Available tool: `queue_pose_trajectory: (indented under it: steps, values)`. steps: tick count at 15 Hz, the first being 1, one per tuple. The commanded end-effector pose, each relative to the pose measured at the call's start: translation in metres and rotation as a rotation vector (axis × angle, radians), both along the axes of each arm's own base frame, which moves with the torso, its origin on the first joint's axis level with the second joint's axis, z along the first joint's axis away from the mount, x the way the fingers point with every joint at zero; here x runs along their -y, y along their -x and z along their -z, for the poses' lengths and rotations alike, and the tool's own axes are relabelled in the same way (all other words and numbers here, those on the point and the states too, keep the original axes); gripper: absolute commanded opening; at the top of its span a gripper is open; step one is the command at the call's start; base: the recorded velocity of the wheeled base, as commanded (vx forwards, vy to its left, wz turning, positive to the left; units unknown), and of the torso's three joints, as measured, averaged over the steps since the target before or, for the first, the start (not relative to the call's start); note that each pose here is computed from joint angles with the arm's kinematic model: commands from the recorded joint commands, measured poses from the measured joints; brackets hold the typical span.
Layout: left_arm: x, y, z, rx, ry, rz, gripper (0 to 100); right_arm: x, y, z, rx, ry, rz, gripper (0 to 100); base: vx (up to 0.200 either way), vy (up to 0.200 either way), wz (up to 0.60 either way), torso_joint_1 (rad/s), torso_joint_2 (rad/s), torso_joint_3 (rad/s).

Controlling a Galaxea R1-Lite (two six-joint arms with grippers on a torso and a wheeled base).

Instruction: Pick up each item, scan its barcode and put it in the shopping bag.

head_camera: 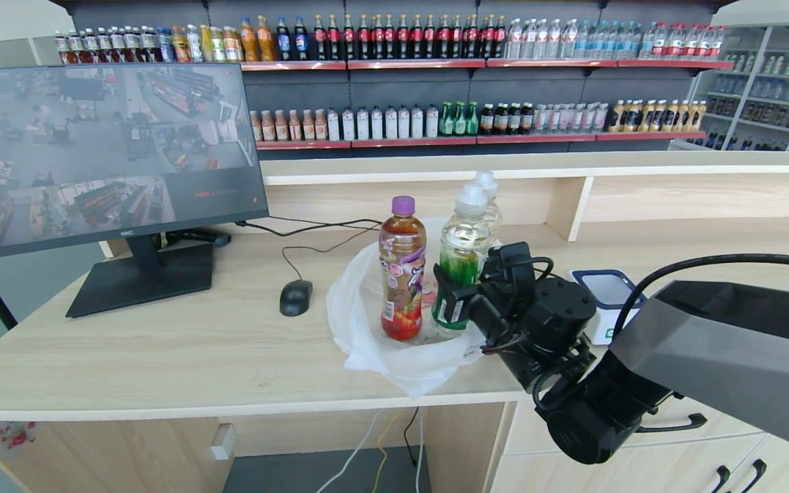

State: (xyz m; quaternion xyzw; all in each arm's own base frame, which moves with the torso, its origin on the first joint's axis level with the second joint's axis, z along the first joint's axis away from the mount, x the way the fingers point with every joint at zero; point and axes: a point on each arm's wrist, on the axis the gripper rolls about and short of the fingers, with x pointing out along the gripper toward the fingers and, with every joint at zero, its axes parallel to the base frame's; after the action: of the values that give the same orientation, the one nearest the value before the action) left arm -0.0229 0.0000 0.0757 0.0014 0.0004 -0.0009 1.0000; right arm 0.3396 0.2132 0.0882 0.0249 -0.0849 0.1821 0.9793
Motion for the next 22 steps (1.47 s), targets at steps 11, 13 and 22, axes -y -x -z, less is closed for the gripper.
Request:
queue_pose_trajectory:
  steps: [11, 13, 22]
  values:
    - [0.0, 0.0, 0.0, 0.001, 0.0, 0.0, 100, 0.012, 0.012, -0.02, 0.022, -0.013, 0.011, 100, 0.0, 0.0, 0.0, 0.0, 0.0, 0.0]
    - [0.0, 0.0, 0.0, 0.001, 0.0, 0.0, 100, 0.017, 0.021, -0.032, 0.032, -0.019, 0.009, 100, 0.0, 0.0, 0.0, 0.0, 0.0, 0.0]
    - [0.0, 0.0, 0.0, 0.001, 0.001, -0.002, 100, 0.075, 0.114, -0.104, 0.134, -0.086, 0.003, 100, 0.0, 0.0, 0.0, 0.0, 0.0, 0.0]
